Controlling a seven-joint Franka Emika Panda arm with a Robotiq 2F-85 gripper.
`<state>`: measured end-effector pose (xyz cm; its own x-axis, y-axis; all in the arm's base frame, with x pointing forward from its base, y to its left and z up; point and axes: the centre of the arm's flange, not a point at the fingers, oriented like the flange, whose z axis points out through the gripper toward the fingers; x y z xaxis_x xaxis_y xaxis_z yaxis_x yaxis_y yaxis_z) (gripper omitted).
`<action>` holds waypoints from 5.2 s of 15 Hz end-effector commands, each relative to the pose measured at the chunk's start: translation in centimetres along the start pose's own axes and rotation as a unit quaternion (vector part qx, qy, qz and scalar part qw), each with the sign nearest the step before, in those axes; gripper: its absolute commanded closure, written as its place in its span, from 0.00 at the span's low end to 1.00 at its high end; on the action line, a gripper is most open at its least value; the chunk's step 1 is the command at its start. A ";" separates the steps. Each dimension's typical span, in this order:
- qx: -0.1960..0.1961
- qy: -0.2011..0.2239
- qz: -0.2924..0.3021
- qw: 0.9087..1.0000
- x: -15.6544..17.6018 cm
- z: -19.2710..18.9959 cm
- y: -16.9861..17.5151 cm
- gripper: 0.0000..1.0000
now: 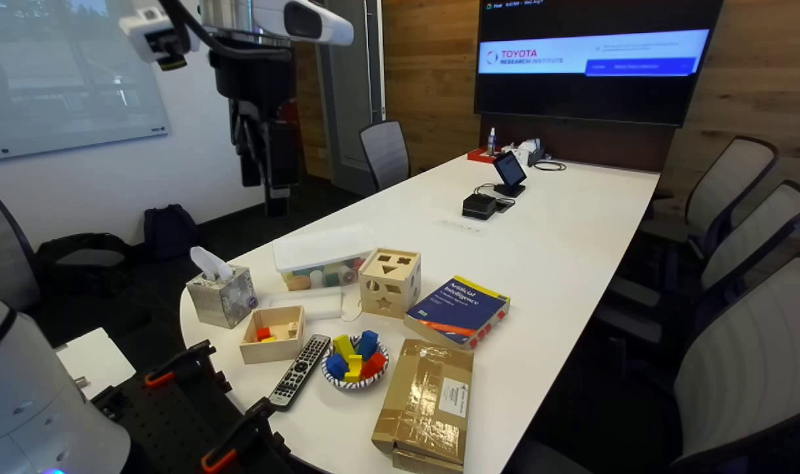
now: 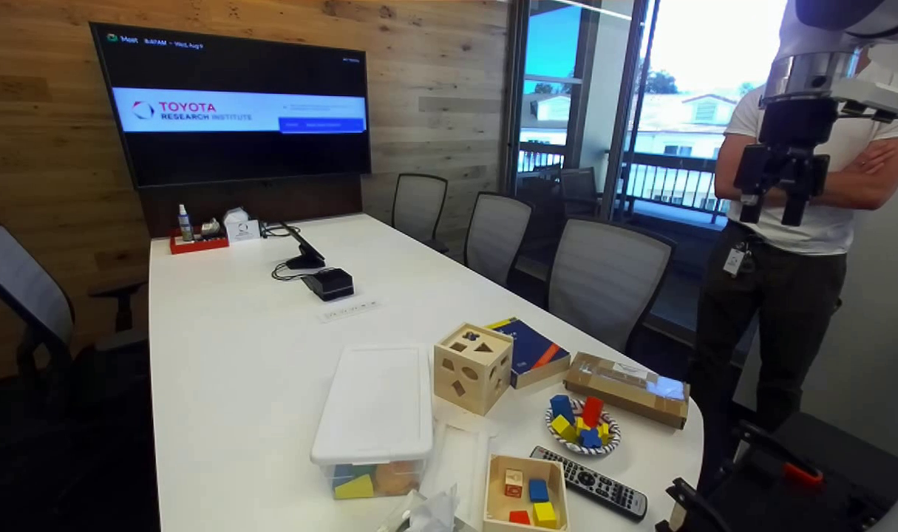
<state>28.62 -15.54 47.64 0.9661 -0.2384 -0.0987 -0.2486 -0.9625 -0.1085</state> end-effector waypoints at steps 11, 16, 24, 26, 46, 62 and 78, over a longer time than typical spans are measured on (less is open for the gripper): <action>0.000 0.000 0.000 1.000 0.0 0.0 0.0 0.00; 0.000 0.000 0.000 1.000 0.0 0.0 0.0 0.00; 0.015 0.029 0.018 0.999 1.5 -0.5 0.2 0.00; 0.017 0.043 0.018 0.999 2.8 -0.4 -0.8 0.00; 0.027 0.075 0.006 0.997 16.7 -2.4 -15.7 0.00; 0.029 0.071 0.053 0.996 8.9 -3.2 -3.9 0.00; 0.001 0.097 0.050 0.994 9.1 -3.5 -12.0 0.00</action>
<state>37.90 -9.77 51.86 0.9314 -0.3548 0.0816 -0.3432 -0.9304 -0.1284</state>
